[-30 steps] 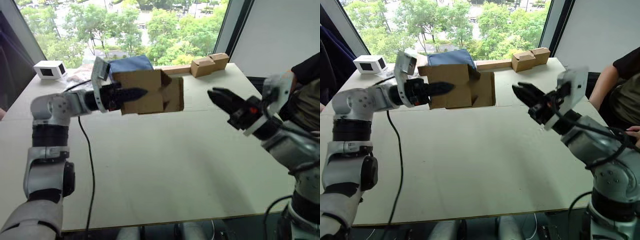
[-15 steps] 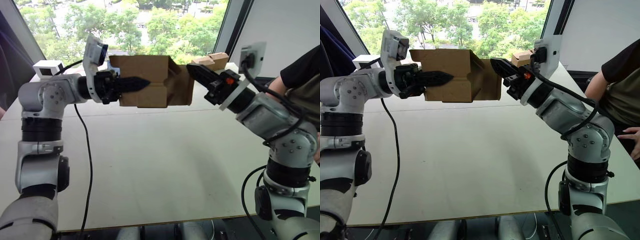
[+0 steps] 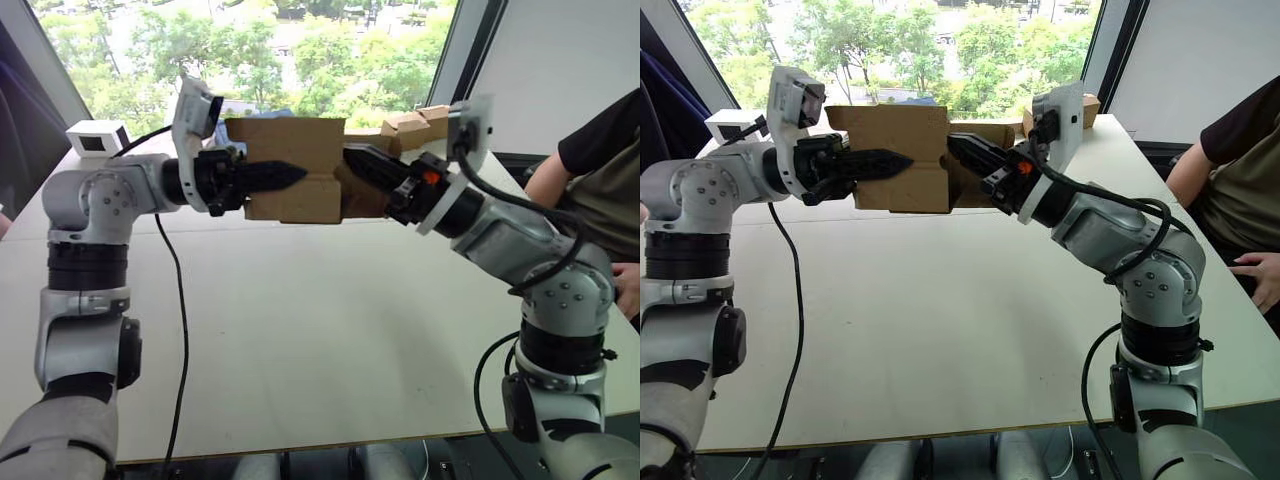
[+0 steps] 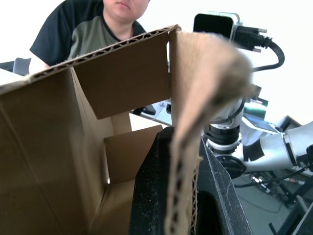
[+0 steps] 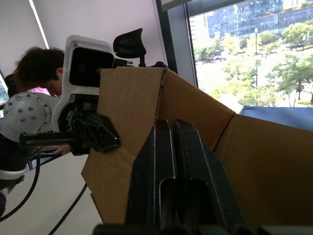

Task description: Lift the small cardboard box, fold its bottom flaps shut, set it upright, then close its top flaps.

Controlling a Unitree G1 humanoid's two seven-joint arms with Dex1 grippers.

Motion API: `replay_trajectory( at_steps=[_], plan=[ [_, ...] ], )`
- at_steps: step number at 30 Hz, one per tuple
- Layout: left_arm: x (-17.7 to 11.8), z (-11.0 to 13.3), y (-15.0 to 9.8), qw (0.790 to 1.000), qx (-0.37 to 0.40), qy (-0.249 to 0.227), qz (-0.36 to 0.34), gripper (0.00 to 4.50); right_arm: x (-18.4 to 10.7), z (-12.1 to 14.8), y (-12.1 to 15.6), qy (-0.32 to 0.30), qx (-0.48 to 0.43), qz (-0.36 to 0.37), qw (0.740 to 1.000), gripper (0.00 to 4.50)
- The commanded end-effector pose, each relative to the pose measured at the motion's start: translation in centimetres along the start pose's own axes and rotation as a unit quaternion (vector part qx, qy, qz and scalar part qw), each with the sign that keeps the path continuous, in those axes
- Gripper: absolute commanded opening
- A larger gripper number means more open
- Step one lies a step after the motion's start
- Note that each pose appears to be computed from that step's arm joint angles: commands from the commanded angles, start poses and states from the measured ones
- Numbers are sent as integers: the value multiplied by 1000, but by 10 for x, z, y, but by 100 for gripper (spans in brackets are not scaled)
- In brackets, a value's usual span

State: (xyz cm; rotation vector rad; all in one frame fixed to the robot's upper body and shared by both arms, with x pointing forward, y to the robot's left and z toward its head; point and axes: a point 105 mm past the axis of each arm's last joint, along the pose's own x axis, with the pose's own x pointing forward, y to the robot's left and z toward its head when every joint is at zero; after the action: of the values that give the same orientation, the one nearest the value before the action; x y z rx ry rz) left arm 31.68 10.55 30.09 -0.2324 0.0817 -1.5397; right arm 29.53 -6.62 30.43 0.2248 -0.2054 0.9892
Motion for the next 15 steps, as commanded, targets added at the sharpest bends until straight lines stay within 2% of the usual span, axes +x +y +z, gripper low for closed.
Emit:
replay_trajectory(
  at_steps=[1, 11, 15],
  plan=[
    [4, 5, -13, 999, 13, -2, -29, 0, 1, 6, 13, -14, -8, 25, 1000, 6],
    [4, 3, -14, 999, 12, -3, -30, 0, 7, 8, 16, -22, -9, 36, 999, 6],
    [1, 7, -13, 1000, 17, -4, -22, 0, -3, 7, 18, -12, -28, 37, 999, 6]
  ],
)
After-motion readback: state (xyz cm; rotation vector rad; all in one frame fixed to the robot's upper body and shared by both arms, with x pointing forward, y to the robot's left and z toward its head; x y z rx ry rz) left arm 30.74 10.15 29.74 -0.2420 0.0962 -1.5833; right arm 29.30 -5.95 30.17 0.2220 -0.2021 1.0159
